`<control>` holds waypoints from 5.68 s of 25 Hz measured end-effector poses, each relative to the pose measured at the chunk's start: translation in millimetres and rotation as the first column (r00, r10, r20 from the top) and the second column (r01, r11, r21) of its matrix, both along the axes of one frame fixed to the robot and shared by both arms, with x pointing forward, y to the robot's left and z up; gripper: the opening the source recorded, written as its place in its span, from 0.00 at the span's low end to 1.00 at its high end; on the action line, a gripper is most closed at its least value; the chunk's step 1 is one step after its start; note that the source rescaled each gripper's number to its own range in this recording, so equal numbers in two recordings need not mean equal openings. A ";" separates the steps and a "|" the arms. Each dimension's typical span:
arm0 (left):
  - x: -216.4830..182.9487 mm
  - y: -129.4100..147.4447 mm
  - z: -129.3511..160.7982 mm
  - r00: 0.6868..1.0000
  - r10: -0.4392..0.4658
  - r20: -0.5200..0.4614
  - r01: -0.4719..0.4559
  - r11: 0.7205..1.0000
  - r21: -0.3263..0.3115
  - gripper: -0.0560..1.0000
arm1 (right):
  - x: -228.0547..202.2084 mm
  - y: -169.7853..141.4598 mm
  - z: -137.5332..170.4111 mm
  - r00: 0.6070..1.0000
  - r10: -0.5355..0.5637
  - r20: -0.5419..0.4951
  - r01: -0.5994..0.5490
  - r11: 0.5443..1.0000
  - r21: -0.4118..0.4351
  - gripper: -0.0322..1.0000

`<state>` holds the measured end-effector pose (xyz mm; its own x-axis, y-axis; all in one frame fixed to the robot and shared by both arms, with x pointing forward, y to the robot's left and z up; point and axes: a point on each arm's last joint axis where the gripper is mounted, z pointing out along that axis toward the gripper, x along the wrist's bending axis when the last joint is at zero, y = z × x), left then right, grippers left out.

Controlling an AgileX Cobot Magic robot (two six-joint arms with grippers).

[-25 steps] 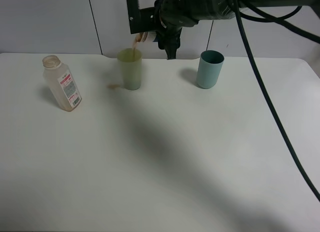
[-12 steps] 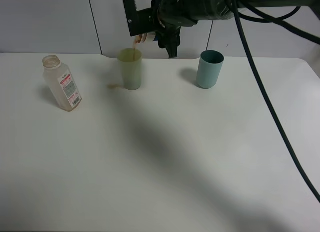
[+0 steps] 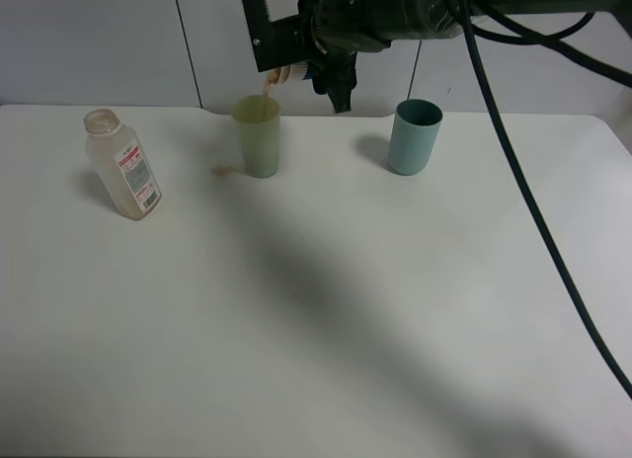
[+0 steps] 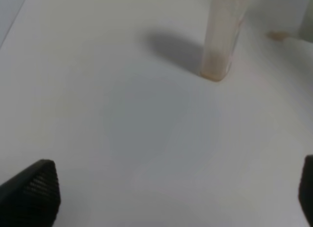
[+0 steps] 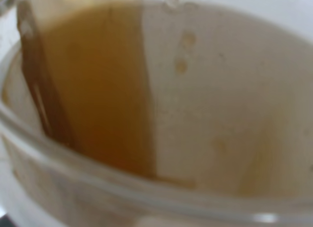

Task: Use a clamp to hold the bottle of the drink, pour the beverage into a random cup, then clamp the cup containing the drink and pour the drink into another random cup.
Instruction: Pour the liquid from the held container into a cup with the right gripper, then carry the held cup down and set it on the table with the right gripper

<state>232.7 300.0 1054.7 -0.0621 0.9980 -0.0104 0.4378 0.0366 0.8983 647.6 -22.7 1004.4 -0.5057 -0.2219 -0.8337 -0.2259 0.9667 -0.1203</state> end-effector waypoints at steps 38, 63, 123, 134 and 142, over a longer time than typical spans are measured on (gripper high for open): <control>0.0 0.0 0.0 1.000 0.000 0.000 0.000 1.000 0.000 0.99 | 1.7 5.6 4.4 0.995 0.084 0.060 -0.083 0.996 -0.019 0.03; 0.0 0.0 0.0 1.000 0.000 0.000 0.000 1.000 0.000 0.99 | 18.5 14.0 -7.8 0.992 0.098 0.076 -0.098 0.995 -0.001 0.03; 0.0 0.0 0.0 1.000 0.000 0.000 0.000 1.000 0.000 0.99 | 3.2 1.0 51.1 0.869 -0.306 -0.388 0.480 0.333 0.811 0.03; 0.0 0.0 0.0 1.000 0.000 0.000 0.000 1.000 0.000 0.99 | -25.6 -11.3 34.1 0.826 -0.259 -0.501 0.563 0.324 0.761 0.03; 0.0 0.0 0.0 1.000 0.000 0.000 0.000 1.000 0.000 0.99 | -61.9 -23.9 19.5 0.823 -0.136 -0.552 0.564 0.317 0.763 0.03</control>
